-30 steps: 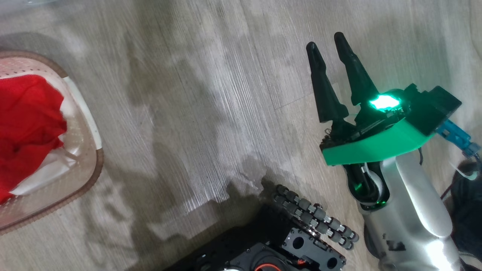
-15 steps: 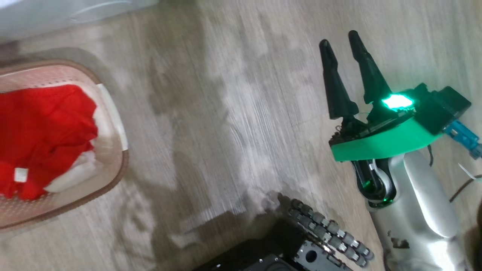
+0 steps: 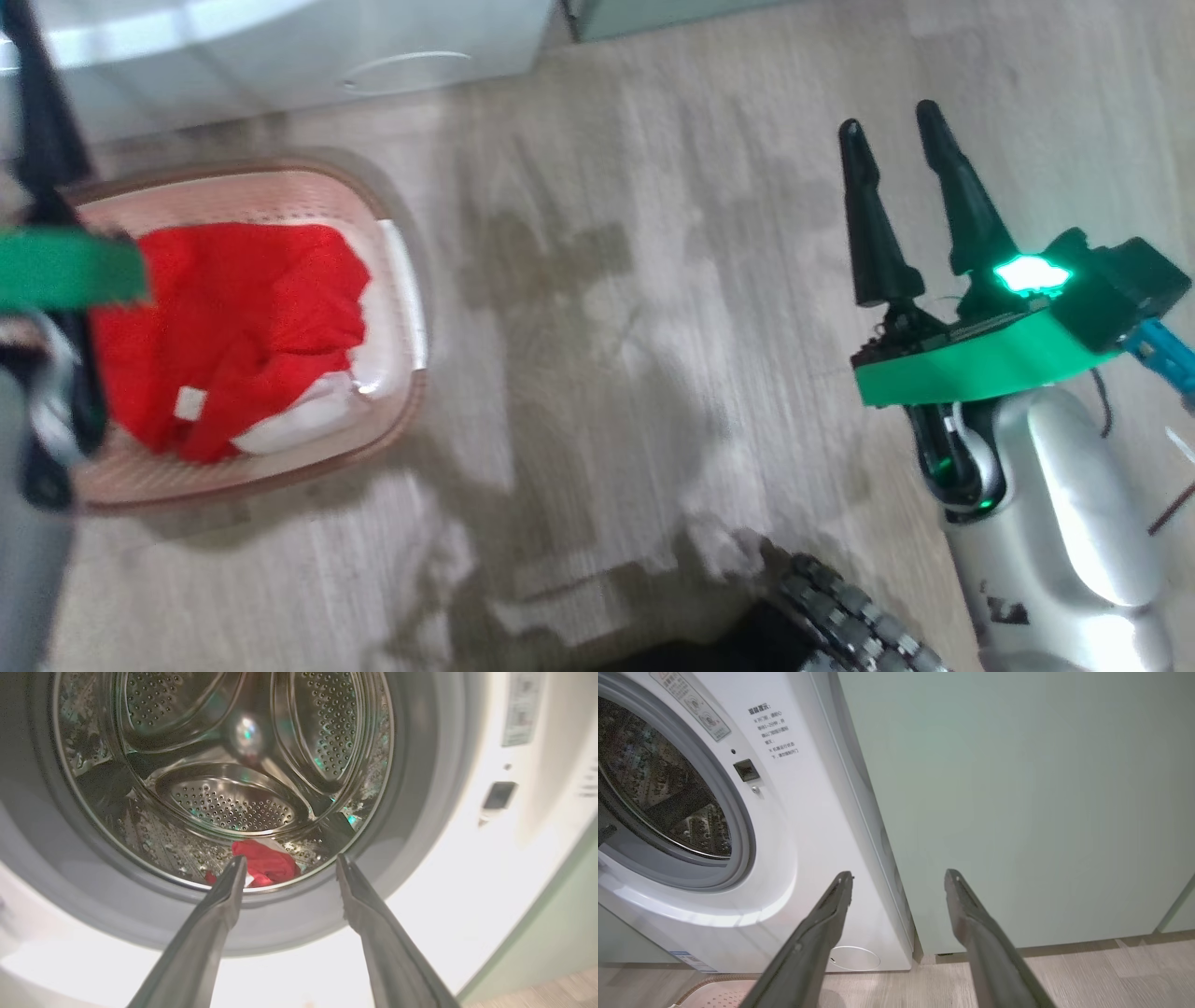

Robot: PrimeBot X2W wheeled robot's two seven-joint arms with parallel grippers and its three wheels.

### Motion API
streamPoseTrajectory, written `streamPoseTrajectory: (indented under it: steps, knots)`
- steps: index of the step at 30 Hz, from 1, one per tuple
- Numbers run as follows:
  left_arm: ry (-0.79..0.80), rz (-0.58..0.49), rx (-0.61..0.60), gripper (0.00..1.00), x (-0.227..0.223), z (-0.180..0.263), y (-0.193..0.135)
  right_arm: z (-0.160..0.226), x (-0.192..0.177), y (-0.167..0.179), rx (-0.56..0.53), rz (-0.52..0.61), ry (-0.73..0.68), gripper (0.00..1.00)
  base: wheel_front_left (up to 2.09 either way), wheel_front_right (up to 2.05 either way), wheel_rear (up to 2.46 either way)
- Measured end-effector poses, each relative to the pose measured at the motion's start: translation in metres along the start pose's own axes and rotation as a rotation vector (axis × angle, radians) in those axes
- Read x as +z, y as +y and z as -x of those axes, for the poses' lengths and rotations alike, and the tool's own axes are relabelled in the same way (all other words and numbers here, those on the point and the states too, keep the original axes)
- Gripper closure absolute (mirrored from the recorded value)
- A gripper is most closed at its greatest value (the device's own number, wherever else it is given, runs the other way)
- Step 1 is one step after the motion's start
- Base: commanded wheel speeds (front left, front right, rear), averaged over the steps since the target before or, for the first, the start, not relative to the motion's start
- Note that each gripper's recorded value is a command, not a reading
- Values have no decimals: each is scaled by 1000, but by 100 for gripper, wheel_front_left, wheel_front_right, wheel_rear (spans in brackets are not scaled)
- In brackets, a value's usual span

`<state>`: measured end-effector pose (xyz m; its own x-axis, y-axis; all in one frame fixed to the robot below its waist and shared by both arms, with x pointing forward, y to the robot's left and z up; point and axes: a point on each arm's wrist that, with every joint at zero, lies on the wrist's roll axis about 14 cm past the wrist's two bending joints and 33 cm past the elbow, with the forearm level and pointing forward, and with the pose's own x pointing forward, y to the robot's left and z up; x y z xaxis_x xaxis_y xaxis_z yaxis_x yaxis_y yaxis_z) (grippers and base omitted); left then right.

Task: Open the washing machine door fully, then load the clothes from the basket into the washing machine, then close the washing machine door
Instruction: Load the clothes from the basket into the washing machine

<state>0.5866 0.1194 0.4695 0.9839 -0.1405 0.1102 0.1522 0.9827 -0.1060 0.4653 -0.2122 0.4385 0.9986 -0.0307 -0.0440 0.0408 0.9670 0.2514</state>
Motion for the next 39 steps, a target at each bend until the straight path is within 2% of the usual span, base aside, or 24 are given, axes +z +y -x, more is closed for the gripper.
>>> streamPoseTrajectory:
  steps: [9, 15, 23, 39]
  knots:
    - [-23, 14, 86, 0, 31, 62, 10, 8, 11, 12, 25, 37, -23, 0, 0, 0, 0]
    - [-11, 20, 131, 0, 48, 100, 16, 16, 33, 21, 43, 48, -73, 0, 0, 0, 0]
    - [-42, -1, 135, 0, 75, 137, 17, 39, 47, 28, 54, 44, -72, 0, 0, 0, 0]
    - [-17, -38, 99, 0, 81, 190, 10, 85, 61, 37, 72, 44, -61, 0, 0, 0, 0]
